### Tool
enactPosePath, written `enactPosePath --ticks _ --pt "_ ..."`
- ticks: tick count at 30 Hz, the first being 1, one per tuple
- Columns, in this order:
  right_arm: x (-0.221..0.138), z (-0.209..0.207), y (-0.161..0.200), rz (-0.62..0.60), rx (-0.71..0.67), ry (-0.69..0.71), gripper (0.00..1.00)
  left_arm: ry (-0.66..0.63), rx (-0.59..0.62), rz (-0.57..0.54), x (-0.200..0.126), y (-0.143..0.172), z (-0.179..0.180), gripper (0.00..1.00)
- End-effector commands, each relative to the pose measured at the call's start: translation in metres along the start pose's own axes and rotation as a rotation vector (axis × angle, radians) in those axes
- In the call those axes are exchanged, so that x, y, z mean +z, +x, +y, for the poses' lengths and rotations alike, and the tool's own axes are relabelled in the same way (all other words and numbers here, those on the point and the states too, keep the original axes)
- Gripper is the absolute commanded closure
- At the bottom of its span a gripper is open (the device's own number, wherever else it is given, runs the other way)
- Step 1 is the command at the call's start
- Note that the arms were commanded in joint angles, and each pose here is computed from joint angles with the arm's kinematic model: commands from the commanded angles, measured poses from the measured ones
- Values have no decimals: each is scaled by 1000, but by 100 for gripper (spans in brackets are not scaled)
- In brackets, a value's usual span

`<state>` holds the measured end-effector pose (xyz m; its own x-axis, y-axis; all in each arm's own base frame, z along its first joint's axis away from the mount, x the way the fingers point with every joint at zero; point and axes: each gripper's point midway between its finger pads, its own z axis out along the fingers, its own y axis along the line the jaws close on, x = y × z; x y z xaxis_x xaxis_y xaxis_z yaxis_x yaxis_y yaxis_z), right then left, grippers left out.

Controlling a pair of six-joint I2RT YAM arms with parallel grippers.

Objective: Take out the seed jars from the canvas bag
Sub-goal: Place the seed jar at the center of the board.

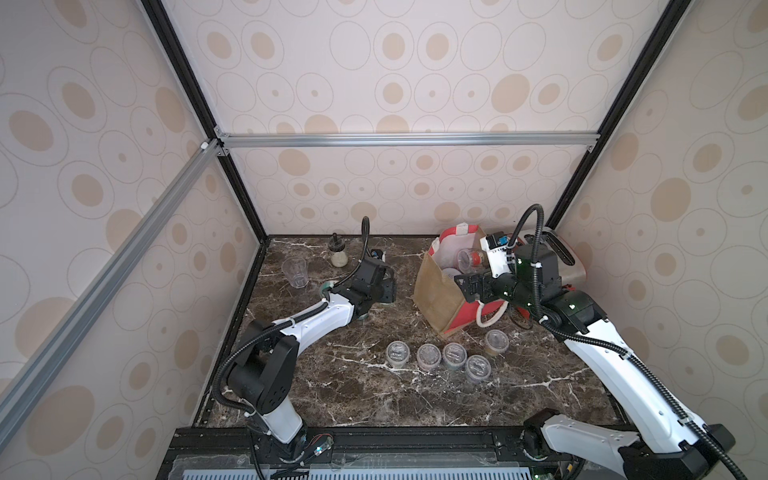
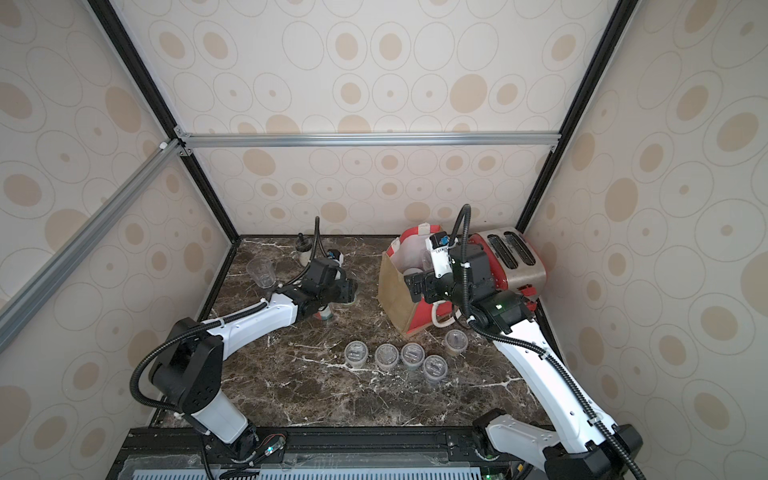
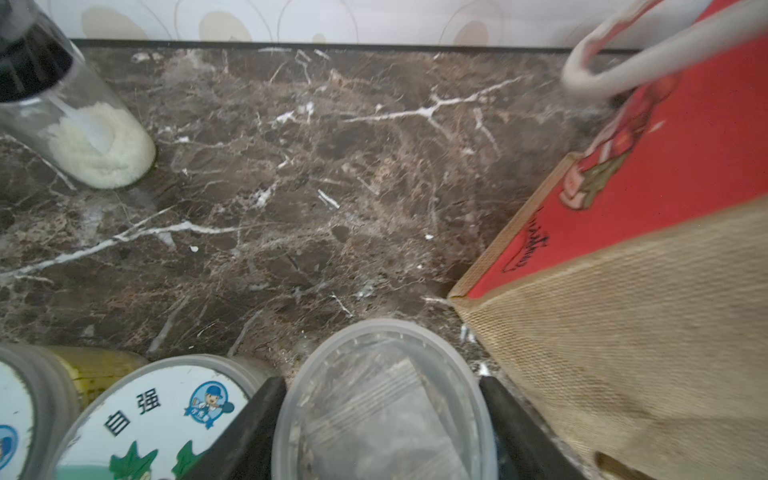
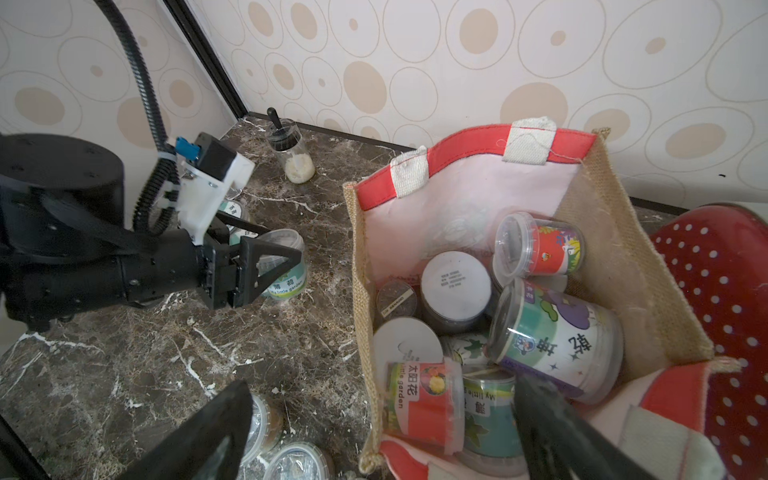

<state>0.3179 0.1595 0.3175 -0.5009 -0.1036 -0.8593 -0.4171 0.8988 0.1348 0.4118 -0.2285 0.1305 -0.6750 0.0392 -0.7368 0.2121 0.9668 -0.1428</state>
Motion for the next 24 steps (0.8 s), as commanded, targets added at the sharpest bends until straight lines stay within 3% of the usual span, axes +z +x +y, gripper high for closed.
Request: enactPosePath --ticks 1,5,12,15,24 --pt "4 -10 6 27 33 36 0 -50 55 -34 11 1 -3 41" --pt "8 -18 8 50 61 57 0 -90 94 -9 23 17 -7 37" --pt "14 -39 14 99 131 116 0 -93 82 32 21 27 -12 2" --pt "14 -53 17 113 179 146 0 -64 76 -2 0 7 -23 2" --pt "15 -88 11 150 310 198 0 113 39 -221 -84 -96 -63 2"
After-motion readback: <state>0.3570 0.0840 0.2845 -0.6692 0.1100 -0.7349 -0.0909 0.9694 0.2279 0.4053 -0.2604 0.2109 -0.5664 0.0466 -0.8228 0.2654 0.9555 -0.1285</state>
